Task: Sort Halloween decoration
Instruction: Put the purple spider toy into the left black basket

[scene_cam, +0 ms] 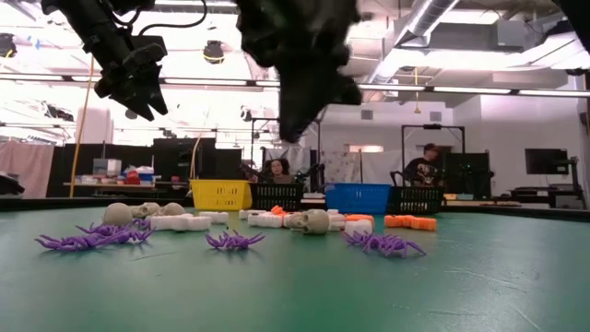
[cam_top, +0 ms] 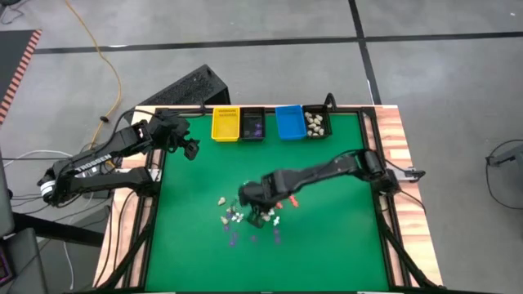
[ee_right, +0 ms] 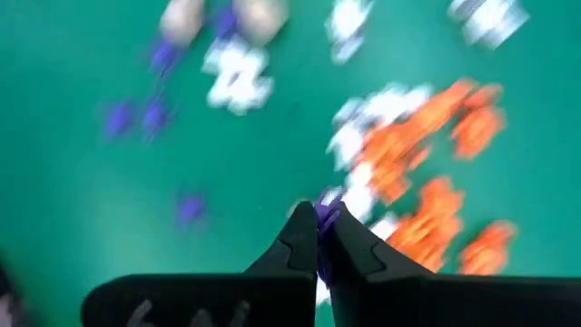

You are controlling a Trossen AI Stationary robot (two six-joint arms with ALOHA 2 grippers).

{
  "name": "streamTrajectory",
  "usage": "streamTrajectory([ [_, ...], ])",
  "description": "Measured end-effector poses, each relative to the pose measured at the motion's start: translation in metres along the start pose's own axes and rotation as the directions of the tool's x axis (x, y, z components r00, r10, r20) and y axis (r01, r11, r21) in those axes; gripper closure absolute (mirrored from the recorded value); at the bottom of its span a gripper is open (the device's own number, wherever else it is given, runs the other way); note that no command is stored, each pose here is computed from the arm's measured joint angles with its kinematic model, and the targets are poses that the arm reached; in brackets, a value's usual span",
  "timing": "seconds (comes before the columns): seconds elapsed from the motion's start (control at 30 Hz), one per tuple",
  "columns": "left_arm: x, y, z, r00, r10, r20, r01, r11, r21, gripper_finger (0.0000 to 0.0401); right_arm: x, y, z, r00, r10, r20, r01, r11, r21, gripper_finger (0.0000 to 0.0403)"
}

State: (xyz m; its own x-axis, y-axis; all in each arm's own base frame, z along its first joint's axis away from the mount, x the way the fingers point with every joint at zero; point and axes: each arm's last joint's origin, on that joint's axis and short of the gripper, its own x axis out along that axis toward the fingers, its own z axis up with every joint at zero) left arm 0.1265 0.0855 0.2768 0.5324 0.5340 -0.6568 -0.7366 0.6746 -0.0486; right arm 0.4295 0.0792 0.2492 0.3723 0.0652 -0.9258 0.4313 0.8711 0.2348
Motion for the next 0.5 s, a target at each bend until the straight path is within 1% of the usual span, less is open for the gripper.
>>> streamTrajectory([
  [0.13, 0.0, 0.0, 0.0, 1.0, 0.0, 0.0, 0.0, 1.0, -0.008, 0.0145, -0.006, -0.034, 0.034, 0.996, 0.008, 0.094, -0.012, 0.999, 0.036, 0.0376],
  [0.23, 0.0, 0.0, 0.0, 1.0, 0.0, 0.0, 0.0, 1.0, -0.013, 0.0145, -0.01, -0.068, 0.062, 0.983, -0.005, 0.183, -0.012, 0.996, 0.088, 0.0376],
  [0.37, 0.0, 0.0, 0.0, 1.0, 0.0, 0.0, 0.0, 1.0, -0.015, 0.0145, -0.017, -0.12, 0.093, 0.95, -0.086, 0.301, 0.027, 0.98, 0.196, 0.0376],
  [0.5, 0.0, 0.0, 0.0, 1.0, 0.0, 0.0, 0.0, 1.0, -0.027, 0.0145, -0.027, -0.172, 0.114, 0.913, -0.179, 0.367, 0.062, 0.949, 0.31, 0.0376],
])
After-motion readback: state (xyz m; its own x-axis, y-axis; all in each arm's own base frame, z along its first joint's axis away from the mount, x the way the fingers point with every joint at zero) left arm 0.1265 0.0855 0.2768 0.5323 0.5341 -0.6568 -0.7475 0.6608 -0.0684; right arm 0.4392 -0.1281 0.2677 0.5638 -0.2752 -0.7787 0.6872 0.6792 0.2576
